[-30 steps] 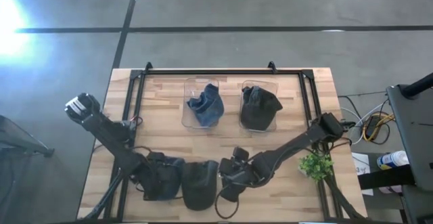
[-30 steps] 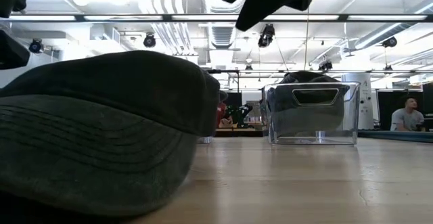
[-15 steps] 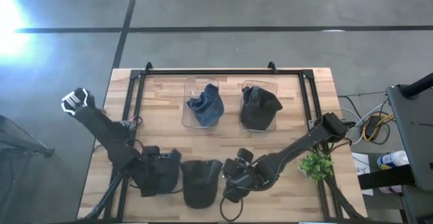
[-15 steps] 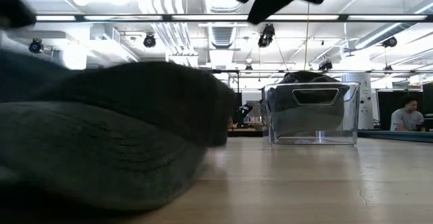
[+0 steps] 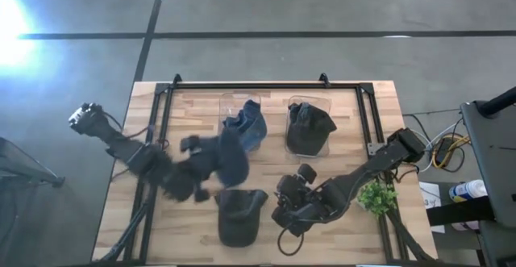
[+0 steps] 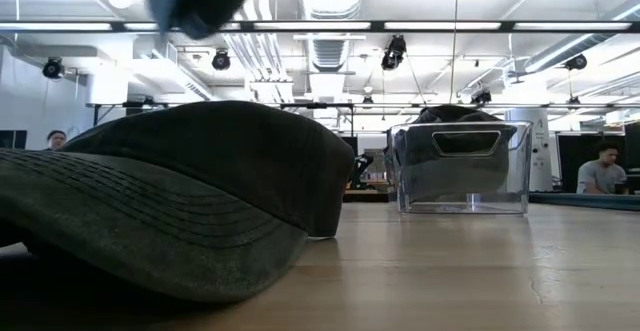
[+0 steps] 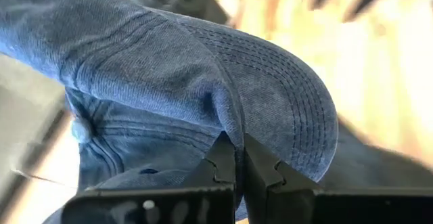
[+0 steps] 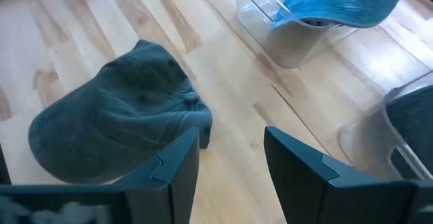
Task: Pick & Place hat
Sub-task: Put the blue cap into the left transparent bin
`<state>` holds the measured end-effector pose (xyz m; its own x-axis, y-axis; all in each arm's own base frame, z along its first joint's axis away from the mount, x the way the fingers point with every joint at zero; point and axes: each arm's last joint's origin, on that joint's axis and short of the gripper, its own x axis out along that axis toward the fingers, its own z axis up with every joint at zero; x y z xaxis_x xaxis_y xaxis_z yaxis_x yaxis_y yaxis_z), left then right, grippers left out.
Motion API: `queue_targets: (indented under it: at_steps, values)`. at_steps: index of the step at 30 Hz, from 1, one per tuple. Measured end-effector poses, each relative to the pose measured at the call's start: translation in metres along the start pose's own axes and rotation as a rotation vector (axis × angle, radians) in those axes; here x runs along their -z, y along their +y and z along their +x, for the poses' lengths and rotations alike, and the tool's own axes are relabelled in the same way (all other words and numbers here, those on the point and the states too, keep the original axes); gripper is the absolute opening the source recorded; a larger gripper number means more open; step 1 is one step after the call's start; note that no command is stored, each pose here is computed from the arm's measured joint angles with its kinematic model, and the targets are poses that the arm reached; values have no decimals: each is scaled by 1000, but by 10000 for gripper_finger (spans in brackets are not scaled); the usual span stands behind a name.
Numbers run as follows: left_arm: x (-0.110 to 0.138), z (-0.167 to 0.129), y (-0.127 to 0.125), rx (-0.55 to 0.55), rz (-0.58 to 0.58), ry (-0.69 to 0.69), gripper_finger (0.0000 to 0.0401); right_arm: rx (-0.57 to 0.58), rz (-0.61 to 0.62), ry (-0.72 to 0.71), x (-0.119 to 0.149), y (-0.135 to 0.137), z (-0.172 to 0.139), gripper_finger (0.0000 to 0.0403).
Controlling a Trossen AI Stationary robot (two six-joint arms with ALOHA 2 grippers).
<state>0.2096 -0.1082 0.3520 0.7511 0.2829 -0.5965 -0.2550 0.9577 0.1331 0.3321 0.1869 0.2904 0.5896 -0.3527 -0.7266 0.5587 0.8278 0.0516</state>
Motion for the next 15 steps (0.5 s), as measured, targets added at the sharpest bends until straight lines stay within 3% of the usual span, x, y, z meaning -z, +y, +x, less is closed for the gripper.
queue_targets:
  at_steps: [4,10,15]
  values:
    - [-17,32,40,4,68,42,1,3,9,-4,0,0,-1,162]
    - [-24,64,112,60,28,85,1,-10,69,-42,3,1,-12,162]
    - [-24,87,143,91,87,84,2,-1,133,-71,3,1,-14,162]
